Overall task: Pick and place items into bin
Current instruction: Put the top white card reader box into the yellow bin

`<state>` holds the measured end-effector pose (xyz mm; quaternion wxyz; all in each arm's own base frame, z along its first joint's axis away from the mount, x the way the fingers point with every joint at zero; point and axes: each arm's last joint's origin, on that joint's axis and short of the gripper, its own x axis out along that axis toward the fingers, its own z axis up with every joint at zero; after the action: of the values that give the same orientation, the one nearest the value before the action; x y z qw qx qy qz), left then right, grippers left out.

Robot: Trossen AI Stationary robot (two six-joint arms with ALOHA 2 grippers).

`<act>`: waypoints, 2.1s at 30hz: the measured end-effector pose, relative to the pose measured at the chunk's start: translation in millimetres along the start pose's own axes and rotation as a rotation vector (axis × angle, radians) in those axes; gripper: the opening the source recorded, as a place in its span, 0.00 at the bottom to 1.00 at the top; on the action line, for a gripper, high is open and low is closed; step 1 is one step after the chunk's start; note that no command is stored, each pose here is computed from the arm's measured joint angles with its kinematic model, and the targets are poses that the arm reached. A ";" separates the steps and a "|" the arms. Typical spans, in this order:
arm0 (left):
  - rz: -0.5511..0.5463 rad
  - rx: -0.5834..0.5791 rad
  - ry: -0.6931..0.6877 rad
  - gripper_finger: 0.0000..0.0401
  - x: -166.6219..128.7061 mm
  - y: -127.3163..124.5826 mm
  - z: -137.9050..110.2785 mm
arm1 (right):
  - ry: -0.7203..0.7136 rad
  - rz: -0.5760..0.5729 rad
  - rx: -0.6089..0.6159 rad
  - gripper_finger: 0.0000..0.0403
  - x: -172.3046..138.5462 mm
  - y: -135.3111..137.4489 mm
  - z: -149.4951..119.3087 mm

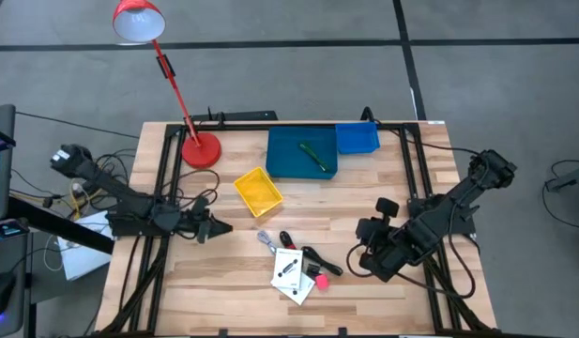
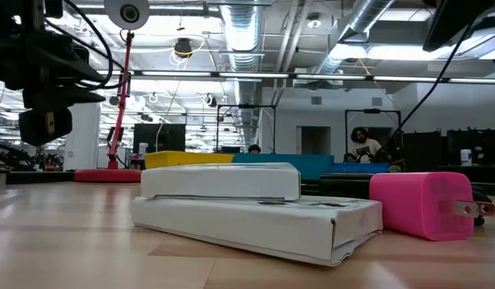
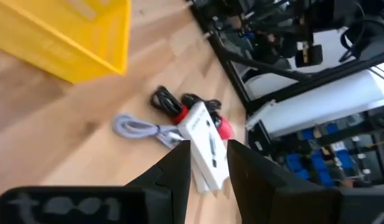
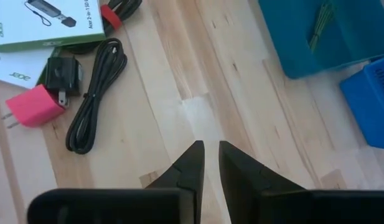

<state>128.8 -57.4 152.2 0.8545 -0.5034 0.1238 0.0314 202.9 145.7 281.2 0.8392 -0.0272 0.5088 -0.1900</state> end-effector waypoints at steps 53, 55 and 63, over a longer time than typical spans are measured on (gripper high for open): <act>-0.051 1.303 0.452 0.23 113.2 -27.6 -76.4 | -0.071 0.110 0.024 0.11 -7.4 16.1 -0.6; -0.070 1.418 0.438 0.23 114.3 -29.5 -75.8 | -0.071 0.110 0.024 0.11 -7.4 16.1 -0.6; -0.008 1.879 0.374 0.23 115.4 -29.1 -71.7 | -0.069 0.112 0.024 0.11 -7.4 16.1 -0.7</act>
<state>232.8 -142.1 115.9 0.8757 0.3906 0.2312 -0.1648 204.0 163.3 283.2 0.8658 0.0049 0.4780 -0.1477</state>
